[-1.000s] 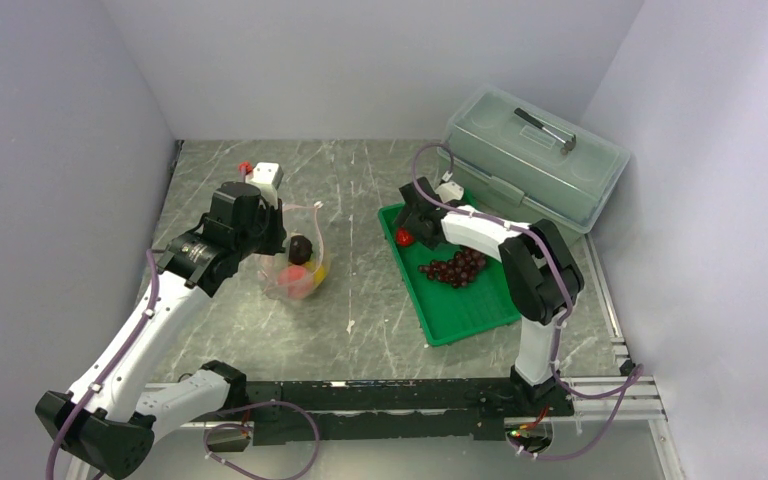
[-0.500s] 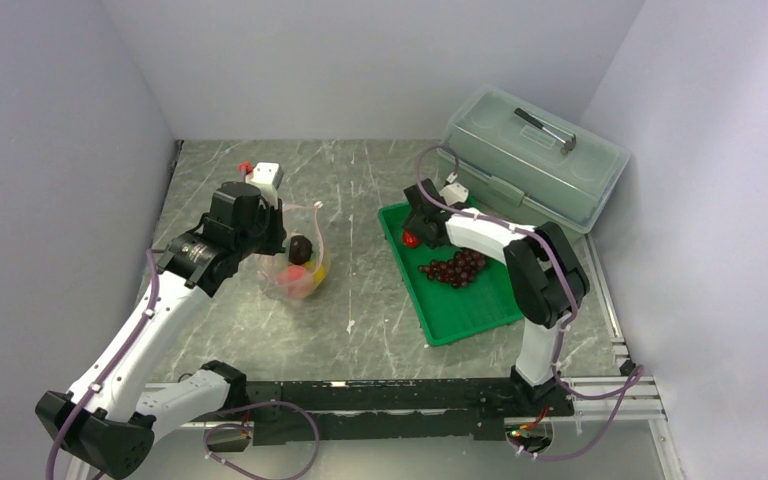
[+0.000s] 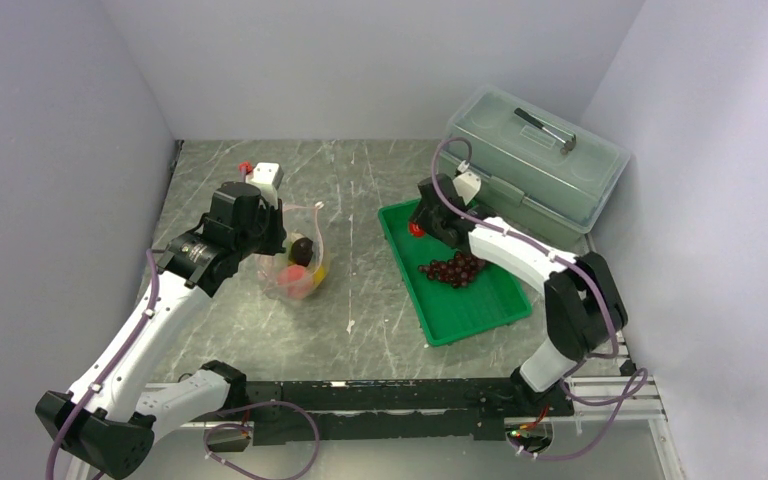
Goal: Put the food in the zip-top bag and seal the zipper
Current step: Pick up the fake fruit from the bin, then place the fake fruit in the zipper food storage bag.
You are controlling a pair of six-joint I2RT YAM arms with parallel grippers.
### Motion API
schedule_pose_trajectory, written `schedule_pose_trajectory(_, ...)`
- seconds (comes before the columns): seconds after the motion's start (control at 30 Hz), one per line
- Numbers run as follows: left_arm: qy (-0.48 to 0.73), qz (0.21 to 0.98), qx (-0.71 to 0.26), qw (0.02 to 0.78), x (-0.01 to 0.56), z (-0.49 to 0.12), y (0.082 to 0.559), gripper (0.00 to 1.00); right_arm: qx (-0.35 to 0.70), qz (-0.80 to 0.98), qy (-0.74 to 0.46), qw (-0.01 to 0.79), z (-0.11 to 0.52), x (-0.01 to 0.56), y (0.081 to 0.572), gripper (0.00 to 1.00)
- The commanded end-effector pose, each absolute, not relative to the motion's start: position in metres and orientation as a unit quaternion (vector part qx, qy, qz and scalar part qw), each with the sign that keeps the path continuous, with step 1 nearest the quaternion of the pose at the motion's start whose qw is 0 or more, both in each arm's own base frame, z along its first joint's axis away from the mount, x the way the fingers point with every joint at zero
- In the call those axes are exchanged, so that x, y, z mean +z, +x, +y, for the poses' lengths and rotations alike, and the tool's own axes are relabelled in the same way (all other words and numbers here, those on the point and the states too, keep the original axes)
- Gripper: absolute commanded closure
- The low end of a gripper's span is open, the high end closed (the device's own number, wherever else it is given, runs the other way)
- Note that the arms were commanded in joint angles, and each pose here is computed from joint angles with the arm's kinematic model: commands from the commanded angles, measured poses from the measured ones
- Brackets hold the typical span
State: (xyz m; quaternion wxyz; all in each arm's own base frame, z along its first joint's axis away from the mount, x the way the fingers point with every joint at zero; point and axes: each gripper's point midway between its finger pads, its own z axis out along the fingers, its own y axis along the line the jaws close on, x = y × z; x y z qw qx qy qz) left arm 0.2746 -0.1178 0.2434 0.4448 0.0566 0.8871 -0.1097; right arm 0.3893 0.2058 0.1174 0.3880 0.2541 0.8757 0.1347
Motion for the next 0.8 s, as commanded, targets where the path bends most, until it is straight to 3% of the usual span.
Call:
schedule_pose_trajectory(0.0,0.064,0.879,-0.117,0.459,0.252,-0.12,0.276,1.0,0.148,0.862,0.221,0.431,0.207,0.15,0.378,0.83)
schedule_pose_trajectory(0.37,0.062,0.877,-0.118,0.461,0.254,-0.119,0.275,1.0,0.183,0.839,0.111,0.501,0.236,0.219,0.335,0.87)
schedule_pose_trajectory(0.77,0.062,0.879,-0.117,0.459,0.252,-0.12,0.276,1.0,0.359,0.784,-0.021,0.506,0.3,0.294,0.27,0.85)
